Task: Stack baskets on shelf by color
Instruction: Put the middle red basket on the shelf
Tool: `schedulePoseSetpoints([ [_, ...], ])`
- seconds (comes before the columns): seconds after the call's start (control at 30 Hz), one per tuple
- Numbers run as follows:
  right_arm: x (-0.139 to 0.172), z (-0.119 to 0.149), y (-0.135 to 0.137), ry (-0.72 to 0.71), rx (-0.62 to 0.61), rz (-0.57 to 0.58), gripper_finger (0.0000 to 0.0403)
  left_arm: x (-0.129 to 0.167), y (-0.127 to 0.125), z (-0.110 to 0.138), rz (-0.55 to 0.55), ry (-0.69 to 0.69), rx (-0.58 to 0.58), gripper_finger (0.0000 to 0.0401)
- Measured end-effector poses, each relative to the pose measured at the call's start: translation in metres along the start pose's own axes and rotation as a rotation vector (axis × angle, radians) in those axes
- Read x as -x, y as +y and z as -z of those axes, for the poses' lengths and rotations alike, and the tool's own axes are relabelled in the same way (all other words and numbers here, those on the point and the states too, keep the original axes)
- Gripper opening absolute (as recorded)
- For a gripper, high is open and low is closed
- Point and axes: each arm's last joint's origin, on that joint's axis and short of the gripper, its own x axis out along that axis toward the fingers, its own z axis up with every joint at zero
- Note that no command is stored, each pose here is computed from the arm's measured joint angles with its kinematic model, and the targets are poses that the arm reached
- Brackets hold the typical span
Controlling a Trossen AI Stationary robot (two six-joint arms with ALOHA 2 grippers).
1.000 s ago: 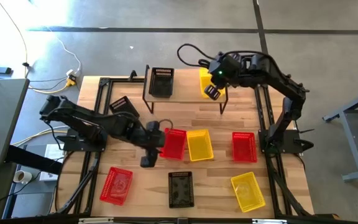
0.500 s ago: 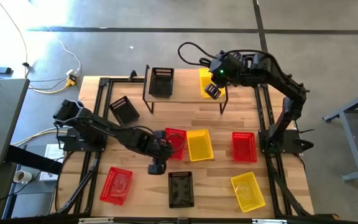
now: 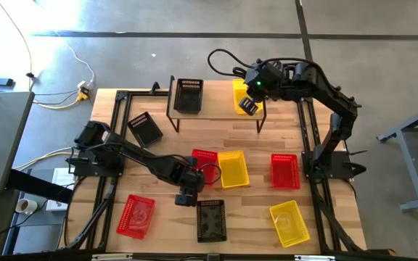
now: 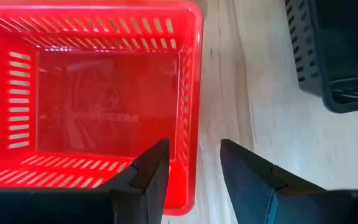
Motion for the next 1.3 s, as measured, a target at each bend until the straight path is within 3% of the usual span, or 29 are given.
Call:
schedulePoseSetpoints([
  [0.27,0.000,0.000,0.000,0.000,0.003,0.001,0.0066,-0.013,0.003,0.000,-0.013,0.030,0.019,0.0120],
  [0.57,0.000,0.000,0.000,0.000,0.008,0.001,0.0066,-0.015,0.004,-0.001,0.027,0.030,0.060,0.0011],
  [0.9,0.000,0.000,0.000,0.001,0.011,0.001,0.0066,0.000,0.005,-0.002,0.055,0.013,0.120,0.0006],
  [1.3,0.000,0.000,0.000,0.002,0.027,0.001,0.0066,0.065,0.024,-0.017,0.059,-0.132,0.191,0.0002],
])
